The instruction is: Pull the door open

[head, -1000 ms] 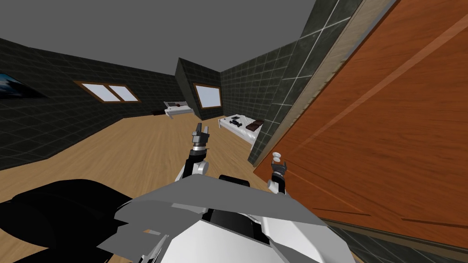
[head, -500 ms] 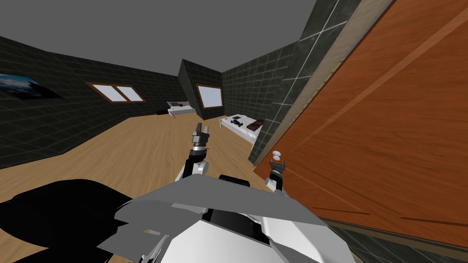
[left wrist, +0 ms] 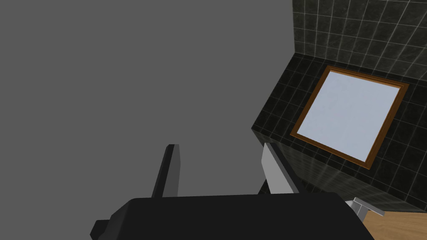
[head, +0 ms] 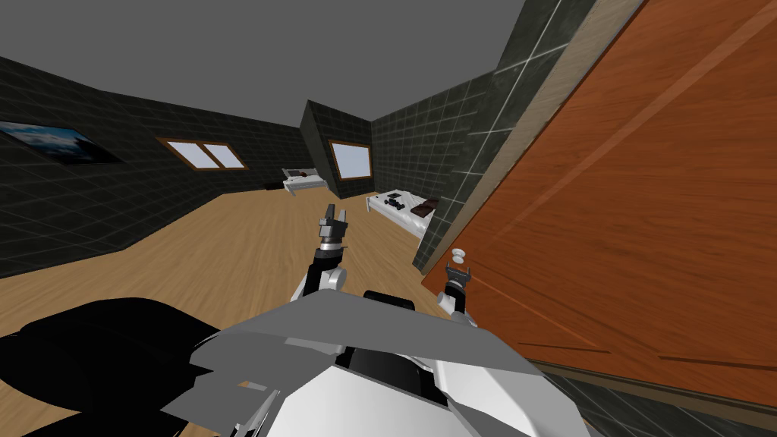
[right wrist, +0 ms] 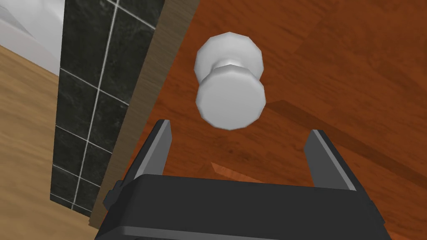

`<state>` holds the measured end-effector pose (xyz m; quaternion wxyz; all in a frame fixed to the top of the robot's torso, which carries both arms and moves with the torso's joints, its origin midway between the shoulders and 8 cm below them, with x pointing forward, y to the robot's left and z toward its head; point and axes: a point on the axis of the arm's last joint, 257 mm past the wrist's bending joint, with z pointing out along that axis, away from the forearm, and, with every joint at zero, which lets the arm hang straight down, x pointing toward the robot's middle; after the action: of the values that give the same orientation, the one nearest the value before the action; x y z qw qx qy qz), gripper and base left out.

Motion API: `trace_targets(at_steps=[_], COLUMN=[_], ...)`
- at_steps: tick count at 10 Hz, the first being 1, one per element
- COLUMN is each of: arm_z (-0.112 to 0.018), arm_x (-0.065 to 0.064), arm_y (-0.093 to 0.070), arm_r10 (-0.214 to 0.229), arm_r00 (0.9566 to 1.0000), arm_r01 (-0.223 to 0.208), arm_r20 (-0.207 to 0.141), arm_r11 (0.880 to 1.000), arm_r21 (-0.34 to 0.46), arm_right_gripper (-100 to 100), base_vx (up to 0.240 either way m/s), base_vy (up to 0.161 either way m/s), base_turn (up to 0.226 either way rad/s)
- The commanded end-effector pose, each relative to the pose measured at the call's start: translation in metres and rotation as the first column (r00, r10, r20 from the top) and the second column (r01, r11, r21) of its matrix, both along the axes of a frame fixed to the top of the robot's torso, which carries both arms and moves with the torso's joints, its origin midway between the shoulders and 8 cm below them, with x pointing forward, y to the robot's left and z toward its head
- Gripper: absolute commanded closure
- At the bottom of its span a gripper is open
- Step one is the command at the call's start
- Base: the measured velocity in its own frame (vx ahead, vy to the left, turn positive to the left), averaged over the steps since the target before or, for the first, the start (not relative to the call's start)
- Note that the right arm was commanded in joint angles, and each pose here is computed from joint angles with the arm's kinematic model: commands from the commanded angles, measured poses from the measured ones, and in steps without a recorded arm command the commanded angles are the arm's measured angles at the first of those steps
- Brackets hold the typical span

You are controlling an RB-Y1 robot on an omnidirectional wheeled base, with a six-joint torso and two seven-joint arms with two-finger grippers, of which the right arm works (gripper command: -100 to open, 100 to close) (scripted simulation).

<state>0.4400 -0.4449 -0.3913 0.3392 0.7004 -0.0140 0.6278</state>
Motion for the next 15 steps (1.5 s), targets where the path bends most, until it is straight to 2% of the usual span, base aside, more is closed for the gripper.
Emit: trace_targets(at_steps=[1,2,3,4,6,7,10,13,14,15], arm_z=[0.0,0.0,0.0,0.0,0.0,0.0,0.0,0.0,-0.001,-0.002], arm_x=[0.003,0.003,0.006,0.006,0.01,0.01,0.015,0.018,0.017,0.009], arm_y=[0.005,0.005,0.009,0.009,0.015,0.015,0.023,0.029,0.027,0.008], arm_r10=[-0.008,-0.009,-0.016,-0.016,-0.031,-0.032,-0.058,-0.08,-0.074,-0.084], arm_r00=[0.9993,0.9991,0.9976,0.9975,0.9931,0.9925,0.9831,0.9745,0.977,0.9754], arm_r01=[0.006,0.005,0.007,0.007,0.007,0.005,-0.003,-0.012,-0.009,-0.002], arm_r20=[0.036,0.042,0.068,0.069,0.113,0.118,0.174,0.21,0.2,0.204], arm_r11=[0.998,0.997,0.992,0.991,0.977,0.975,0.943,0.915,0.922,0.92], arm_r21=[0.068,0.08,0.128,0.13,0.214,0.223,0.332,0.403,0.387,0.391], arm_right_gripper=[-100,-100,-100,-100,-100,-100,-100,-100,-100,-100], base_vx=[-0.077,-0.064,-0.065,-0.047,-0.064,-0.06,-0.07,-0.082,-0.036,0.123], base_vy=[-0.011,-0.01,-0.007,-0.005,-0.001,-0.007,-0.013,-0.007,-0.003,0.016], base_turn=[0.057,0.033,0.045,0.018,0.039,0.025,0.039,0.027,0.006,0.053])
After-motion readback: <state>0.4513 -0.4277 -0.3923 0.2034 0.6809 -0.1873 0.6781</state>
